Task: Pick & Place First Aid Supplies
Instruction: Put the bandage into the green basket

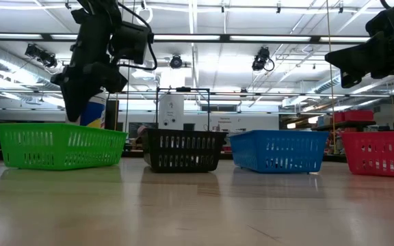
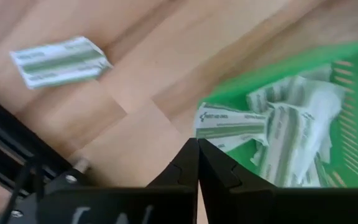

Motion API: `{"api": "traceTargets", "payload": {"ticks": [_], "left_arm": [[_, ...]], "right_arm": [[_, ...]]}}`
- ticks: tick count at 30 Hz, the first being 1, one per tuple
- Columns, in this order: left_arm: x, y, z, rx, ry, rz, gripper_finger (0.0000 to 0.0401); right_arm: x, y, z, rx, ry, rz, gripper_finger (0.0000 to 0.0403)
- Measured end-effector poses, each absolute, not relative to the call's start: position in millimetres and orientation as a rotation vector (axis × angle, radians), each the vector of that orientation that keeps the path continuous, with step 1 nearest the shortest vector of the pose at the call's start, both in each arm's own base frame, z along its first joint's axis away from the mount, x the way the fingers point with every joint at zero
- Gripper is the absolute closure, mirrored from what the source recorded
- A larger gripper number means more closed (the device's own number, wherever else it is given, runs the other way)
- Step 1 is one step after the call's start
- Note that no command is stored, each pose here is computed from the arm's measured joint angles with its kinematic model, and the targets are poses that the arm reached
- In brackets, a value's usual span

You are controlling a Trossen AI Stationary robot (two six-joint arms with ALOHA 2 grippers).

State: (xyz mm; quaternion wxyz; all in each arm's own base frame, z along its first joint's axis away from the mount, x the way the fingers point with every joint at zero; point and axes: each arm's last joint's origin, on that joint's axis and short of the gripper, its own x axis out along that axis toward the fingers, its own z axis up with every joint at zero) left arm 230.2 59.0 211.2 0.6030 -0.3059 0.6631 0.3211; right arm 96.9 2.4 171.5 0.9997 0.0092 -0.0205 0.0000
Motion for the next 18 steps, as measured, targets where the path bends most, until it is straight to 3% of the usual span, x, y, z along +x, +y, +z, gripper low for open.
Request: {"api": "traceTargets", "payload": {"ticks": [18], "left_arm": [[232.6, 49.1, 211.9, -0.897, 1.579, 0.574, 0.0397]], "right_arm": [[96.9, 2.5, 171.5, 0.018, -0.041, 0.0, 0.038]]}}
